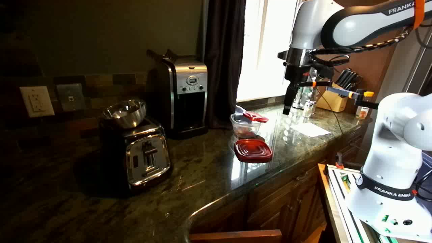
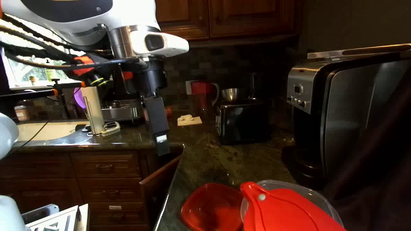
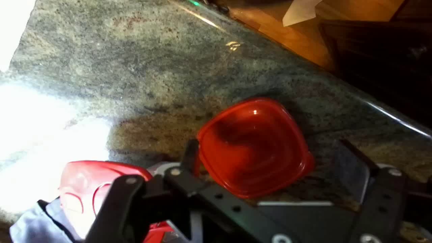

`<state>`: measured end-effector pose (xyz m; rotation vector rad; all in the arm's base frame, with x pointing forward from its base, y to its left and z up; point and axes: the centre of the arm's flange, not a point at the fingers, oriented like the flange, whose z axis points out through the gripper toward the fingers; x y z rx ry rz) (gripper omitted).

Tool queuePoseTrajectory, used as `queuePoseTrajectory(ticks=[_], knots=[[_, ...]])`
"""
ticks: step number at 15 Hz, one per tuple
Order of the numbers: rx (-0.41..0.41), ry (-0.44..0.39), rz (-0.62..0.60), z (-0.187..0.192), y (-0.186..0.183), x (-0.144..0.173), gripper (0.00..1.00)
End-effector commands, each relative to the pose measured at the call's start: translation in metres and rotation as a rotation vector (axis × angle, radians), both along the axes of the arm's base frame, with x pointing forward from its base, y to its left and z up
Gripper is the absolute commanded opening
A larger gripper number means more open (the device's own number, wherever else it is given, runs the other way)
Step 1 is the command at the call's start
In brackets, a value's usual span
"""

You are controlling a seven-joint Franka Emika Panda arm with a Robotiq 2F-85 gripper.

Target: Close the open cabinet door below the counter

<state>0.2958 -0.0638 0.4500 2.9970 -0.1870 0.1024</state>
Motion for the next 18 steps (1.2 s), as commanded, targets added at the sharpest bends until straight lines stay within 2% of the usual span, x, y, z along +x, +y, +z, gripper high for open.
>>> queuePoseTrajectory(ticks=[1,4,14,18], knots=[[0.003,0.017,0.000,-0.008,0.001,-0.002,1.00],[0.007,0.042,0.001,-0.018,0.001,-0.004,1.00],[0.007,0.043,0.001,-0.019,0.001,-0.004,1.00],[0.090,0.046,0.130,-0.023,0.042,0.008,1.00]])
